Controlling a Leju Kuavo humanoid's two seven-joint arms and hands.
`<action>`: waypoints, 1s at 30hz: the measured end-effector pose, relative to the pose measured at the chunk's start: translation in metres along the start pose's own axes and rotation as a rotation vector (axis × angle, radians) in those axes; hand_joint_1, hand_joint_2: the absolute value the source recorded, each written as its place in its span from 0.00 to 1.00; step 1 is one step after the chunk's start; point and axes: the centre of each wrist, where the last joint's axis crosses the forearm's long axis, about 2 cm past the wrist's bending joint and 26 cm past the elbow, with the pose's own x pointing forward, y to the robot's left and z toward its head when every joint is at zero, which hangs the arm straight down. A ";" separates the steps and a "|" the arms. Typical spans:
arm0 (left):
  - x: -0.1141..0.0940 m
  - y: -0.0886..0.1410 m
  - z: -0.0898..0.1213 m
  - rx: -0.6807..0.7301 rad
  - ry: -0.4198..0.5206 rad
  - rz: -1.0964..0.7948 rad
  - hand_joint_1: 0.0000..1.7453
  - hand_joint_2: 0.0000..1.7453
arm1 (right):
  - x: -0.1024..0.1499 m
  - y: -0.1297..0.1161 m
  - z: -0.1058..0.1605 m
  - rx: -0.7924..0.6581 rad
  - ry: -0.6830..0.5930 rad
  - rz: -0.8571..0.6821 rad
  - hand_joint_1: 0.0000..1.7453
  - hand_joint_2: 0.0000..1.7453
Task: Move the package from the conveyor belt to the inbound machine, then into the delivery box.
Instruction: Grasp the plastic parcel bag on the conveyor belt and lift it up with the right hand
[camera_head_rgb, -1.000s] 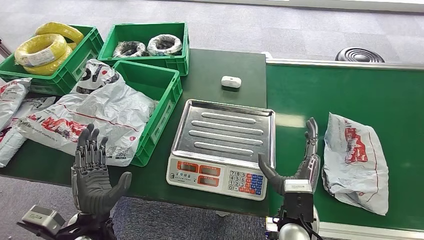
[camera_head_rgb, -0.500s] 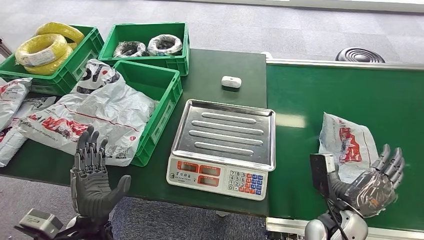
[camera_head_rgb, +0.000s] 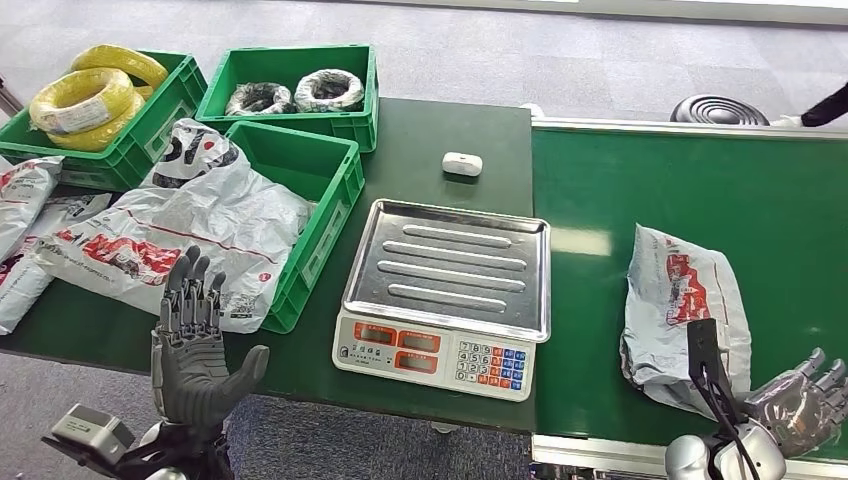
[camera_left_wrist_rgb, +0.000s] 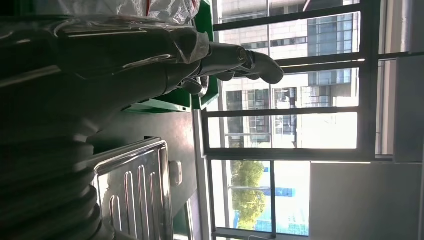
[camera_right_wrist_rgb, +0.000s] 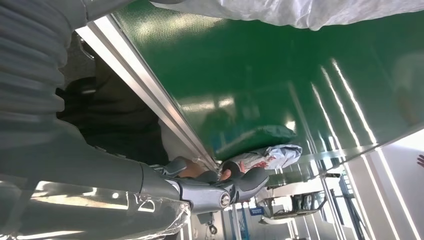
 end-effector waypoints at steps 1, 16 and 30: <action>0.000 0.000 0.000 0.000 0.001 0.000 0.00 1.00 | -0.001 0.001 0.000 0.003 0.003 0.002 0.00 1.00; 0.003 0.003 0.007 -0.004 0.010 -0.042 0.00 1.00 | 0.016 0.015 -0.007 0.277 0.056 0.040 0.00 1.00; 0.016 0.007 0.010 0.019 -0.013 -0.081 0.00 1.00 | 0.068 0.011 -0.035 0.292 -0.131 0.018 0.00 1.00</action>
